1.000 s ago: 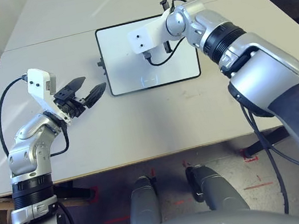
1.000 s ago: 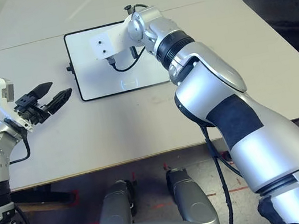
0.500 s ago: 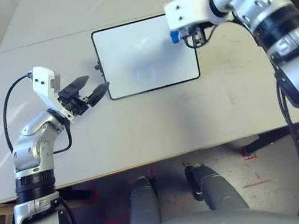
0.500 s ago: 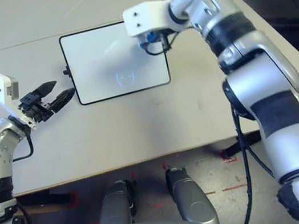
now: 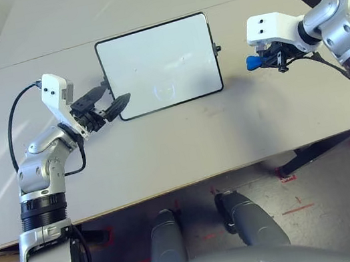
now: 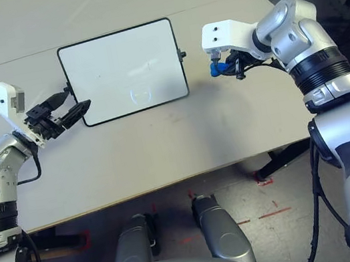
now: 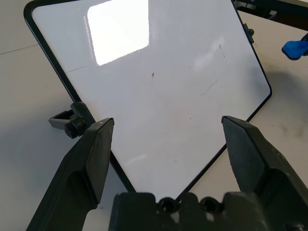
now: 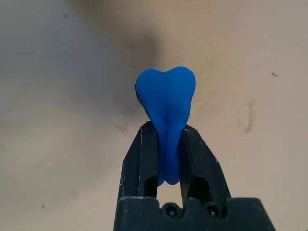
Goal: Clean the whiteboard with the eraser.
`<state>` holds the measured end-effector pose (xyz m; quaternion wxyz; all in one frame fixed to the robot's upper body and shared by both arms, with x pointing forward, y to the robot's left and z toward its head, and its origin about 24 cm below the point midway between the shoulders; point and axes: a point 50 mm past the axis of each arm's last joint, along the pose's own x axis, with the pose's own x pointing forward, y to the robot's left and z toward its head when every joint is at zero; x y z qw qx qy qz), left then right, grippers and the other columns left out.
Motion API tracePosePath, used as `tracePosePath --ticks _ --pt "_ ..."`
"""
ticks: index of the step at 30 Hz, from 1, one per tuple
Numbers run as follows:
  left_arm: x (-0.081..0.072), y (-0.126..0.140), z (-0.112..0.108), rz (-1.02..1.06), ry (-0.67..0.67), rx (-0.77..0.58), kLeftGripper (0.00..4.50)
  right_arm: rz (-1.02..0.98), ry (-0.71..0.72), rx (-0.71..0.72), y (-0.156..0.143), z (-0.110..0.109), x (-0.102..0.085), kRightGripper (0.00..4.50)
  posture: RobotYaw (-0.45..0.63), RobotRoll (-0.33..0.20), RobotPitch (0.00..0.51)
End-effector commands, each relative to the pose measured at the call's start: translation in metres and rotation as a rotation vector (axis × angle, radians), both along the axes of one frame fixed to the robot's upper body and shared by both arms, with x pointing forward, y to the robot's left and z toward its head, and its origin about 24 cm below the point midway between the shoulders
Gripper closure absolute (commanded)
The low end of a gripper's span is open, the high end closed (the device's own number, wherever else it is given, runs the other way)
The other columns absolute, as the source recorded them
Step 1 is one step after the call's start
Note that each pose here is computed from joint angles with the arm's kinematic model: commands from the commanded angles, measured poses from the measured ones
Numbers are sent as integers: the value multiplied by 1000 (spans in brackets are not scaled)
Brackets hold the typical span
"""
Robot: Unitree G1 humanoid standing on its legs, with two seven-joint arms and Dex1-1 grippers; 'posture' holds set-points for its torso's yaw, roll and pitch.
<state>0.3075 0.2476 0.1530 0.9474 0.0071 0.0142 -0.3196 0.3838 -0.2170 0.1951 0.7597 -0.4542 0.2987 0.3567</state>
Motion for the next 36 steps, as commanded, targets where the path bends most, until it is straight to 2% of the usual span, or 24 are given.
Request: tracePosePath --ticks 1,11,15,22,28,33,36 --pt "0 4 -2 5 13 19 0 -28 -35 12 1 -1 8 4074 -71 0 148" --pt "-3 9 1 19 9 31 0 -97 -44 25 -1 -16 15 4074 -59 0 147" --pt "-2 10 2 19 9 35 0 -131 -54 56 -3 -16 16 2800 -67 0 146" --pt "0 10 5 25 -4 39 0 -171 -75 152 -8 -5 16 63 -68 0 142" --pt "-2 21 15 115 -67 33 0 -176 -155 428 -18 12 12 26 -53 0 143" --pt "-10 37 19 239 -107 9 0 -251 -283 718 -37 15 3 26 -35 0 153" --pt "-14 46 20 320 -124 -11 0 -311 -359 834 -47 12 -2 26 -31 0 161"
